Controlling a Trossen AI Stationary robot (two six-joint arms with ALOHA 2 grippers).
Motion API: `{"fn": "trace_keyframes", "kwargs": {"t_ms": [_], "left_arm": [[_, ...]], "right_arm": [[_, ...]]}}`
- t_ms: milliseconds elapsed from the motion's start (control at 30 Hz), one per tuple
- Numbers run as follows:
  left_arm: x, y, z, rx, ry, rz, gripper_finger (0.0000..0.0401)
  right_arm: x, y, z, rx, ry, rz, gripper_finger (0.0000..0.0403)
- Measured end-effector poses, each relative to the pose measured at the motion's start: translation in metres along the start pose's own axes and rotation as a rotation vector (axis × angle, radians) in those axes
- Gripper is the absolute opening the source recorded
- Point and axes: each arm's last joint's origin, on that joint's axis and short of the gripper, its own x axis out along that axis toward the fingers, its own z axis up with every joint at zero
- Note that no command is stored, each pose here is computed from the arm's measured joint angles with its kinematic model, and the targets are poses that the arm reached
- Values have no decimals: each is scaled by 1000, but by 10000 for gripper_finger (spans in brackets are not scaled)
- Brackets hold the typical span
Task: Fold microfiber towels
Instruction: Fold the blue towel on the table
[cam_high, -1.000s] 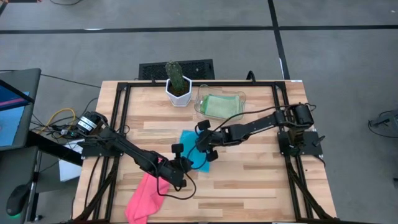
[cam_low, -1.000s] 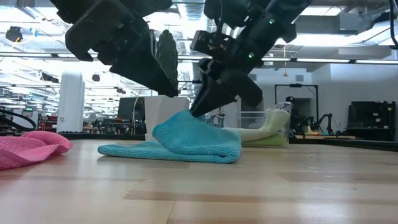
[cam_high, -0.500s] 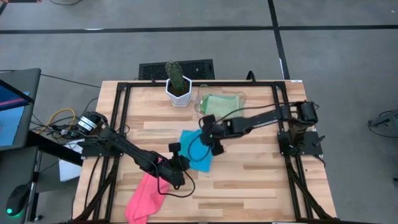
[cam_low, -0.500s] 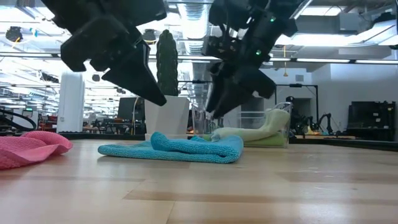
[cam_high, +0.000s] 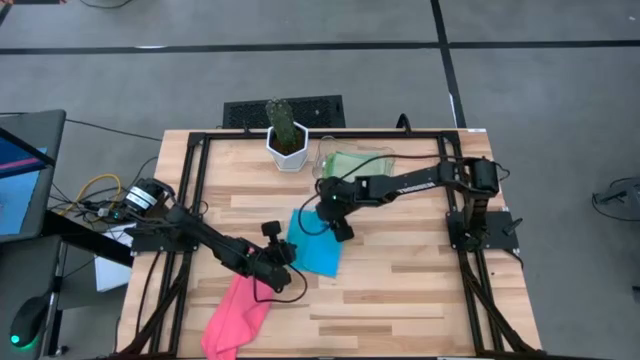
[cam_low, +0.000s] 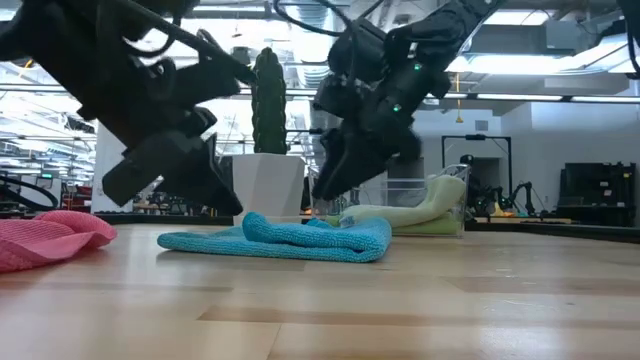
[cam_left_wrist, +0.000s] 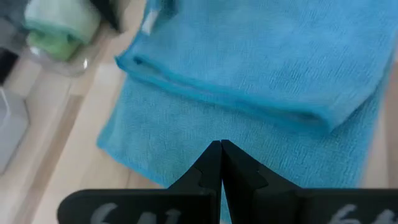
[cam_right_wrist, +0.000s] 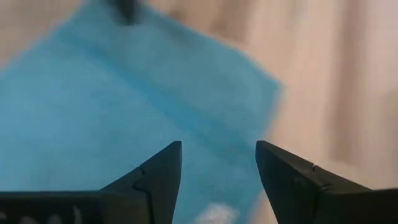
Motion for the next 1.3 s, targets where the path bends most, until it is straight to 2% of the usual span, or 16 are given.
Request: {"fn": "trace_keyframes", "kwargs": {"t_ms": [100, 300, 533, 733, 1300], "left_arm": [[3, 2, -4, -18, -2, -8, 0], [5, 2, -9, -30, -45, -40, 0], [9, 4, -19, -52, -30, -66, 0], [9, 5, -24, -86, -38, -73, 0], [9, 5, -22, -100, -53, -79, 0]], "right_arm": [[3, 20, 13, 11, -57, 70, 230], [16, 60, 33, -151, -140, 72, 230], [28, 62, 41, -152, -242, 53, 230], [49, 74, 33, -126, -227, 112, 230], [49, 71, 37, -132, -282, 107, 230]]}}
